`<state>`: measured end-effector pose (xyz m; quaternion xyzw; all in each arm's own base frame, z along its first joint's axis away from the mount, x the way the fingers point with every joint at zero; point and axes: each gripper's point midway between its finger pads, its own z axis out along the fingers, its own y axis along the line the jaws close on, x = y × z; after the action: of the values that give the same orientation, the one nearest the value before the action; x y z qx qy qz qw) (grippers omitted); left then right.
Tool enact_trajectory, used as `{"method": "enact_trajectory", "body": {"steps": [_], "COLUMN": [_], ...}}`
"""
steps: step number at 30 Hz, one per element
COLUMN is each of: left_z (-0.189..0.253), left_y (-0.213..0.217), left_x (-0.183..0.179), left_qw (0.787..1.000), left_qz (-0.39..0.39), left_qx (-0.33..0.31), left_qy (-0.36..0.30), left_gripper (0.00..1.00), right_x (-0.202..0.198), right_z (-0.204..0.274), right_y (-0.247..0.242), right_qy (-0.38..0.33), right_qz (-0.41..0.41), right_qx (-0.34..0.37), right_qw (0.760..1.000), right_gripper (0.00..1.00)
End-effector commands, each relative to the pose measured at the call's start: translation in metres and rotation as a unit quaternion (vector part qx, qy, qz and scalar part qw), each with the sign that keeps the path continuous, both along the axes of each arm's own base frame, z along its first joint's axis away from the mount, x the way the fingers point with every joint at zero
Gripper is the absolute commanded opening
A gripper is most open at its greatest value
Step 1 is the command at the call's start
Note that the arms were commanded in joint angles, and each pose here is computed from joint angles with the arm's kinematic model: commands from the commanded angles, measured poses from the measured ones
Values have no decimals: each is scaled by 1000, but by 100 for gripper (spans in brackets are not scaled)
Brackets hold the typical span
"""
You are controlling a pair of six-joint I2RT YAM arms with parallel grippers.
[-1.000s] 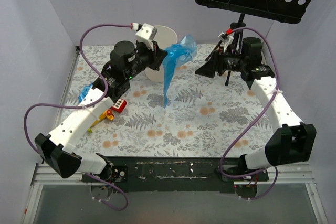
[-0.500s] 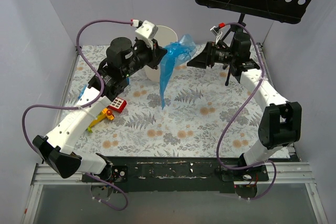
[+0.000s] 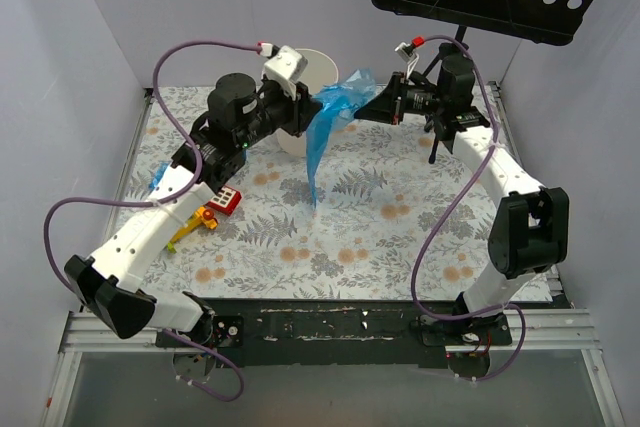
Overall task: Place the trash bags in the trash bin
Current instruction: Unfold the trash bag at the center of the board.
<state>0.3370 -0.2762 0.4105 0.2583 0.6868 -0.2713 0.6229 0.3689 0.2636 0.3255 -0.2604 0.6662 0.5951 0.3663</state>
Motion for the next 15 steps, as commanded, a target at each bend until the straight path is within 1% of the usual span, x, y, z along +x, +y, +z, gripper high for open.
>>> {"method": "enact_trajectory", "body": {"steps": [1, 2, 3, 4, 7, 9, 13, 15], "left_z": [-41, -49, -54, -56, -44, -37, -29, -31], "left_y": [-1, -1, 1, 2, 3, 0, -13, -21], "left_x": [-2, -8, -14, -21, -42, -46, -38, -37], "left_qw": [996, 994, 991, 989, 981, 977, 972, 968], "left_qz": [-32, -51, -64, -81, -120, -128, -123, -139], "left_qx": [78, 98, 115, 123, 120, 113, 114, 117], "left_qy": [1, -5, -19, -32, -96, -125, -167, -175], "left_gripper": [42, 55, 63, 66, 71, 74, 80, 82], "right_x": [-19, -18, -15, -15, -11, -13, -18, -21], "right_z": [5, -2, -12, -16, -29, -30, -27, -24], "right_y": [-6, -10, -16, -20, -36, -41, -44, -43], "right_qy": [-51, -50, -38, -40, -22, -27, -45, -50], "right_qz": [-4, -23, -52, -67, -123, -131, -142, -141], "right_qx": [-26, -45, -75, -94, -159, -180, -201, -201], "right_qw": [998, 997, 995, 993, 979, 974, 968, 968], "right_gripper": [1, 1, 1, 1, 1, 1, 1, 1]}}
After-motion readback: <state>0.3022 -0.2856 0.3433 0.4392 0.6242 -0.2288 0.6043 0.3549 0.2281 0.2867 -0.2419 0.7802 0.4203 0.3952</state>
